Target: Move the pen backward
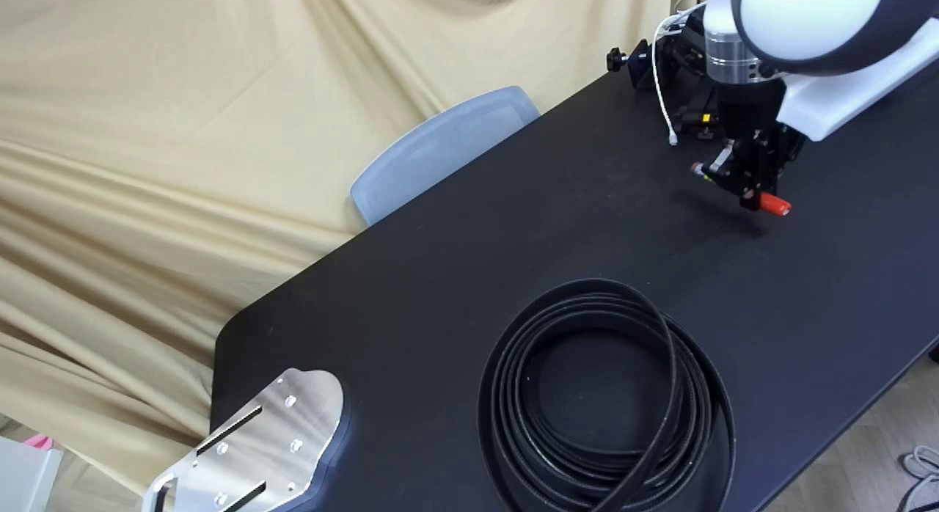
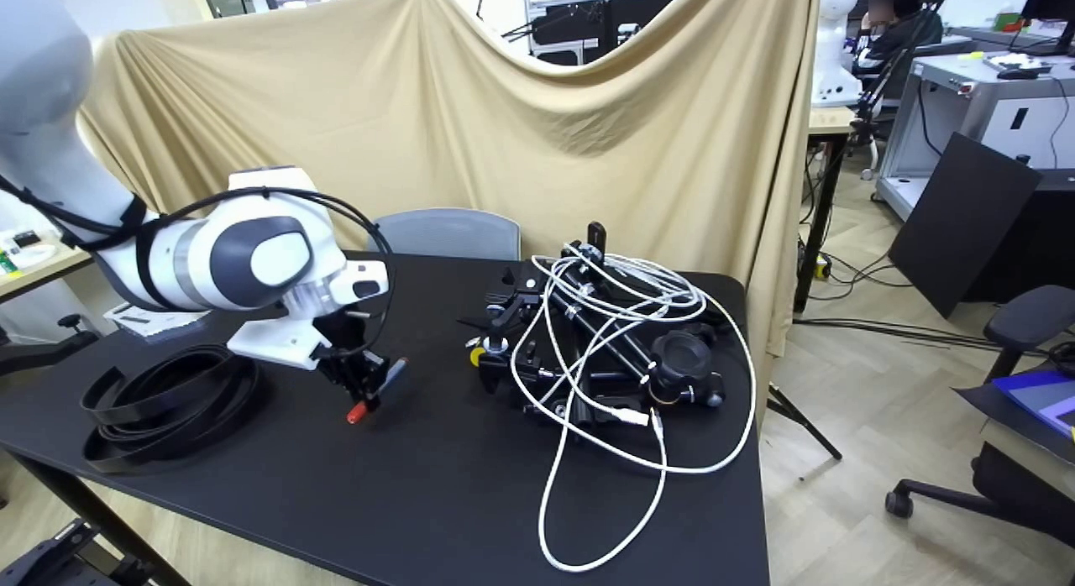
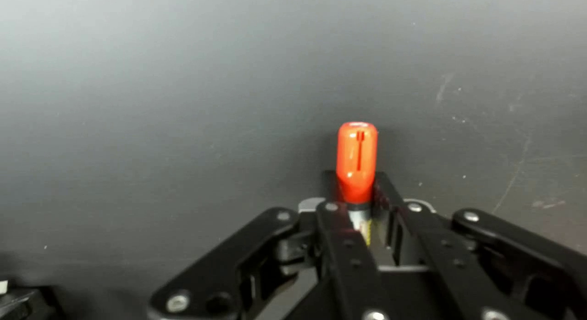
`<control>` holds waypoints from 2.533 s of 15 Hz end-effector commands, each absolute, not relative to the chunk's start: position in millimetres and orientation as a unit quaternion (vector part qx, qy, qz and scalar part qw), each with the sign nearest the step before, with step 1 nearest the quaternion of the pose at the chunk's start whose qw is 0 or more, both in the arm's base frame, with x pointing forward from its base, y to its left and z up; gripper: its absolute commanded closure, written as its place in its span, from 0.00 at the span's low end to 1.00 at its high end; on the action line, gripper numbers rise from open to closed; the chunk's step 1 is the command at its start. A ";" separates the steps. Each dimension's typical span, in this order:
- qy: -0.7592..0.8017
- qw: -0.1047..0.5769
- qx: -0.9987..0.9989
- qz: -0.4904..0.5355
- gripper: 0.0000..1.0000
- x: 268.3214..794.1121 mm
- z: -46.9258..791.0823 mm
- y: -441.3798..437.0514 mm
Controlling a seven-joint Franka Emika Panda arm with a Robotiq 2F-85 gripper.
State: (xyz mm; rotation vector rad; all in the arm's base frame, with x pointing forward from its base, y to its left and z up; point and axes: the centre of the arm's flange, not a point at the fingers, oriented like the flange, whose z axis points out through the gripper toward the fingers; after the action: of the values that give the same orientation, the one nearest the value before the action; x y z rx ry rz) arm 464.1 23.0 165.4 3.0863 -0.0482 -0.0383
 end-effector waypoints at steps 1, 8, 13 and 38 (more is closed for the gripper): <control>0.024 0.043 0.999 -0.014 0.95 489.9 198.4 16.7; 0.101 0.046 0.994 -0.009 0.95 557.1 230.3 22.6; 0.132 0.036 0.991 -0.002 0.95 602.6 232.0 50.0; 0.151 0.019 0.988 -0.031 0.27 652.5 163.6 123.7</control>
State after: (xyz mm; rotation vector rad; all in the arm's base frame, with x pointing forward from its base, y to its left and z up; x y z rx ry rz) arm 646.7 117.8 154.2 3.0816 0.4966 -0.1021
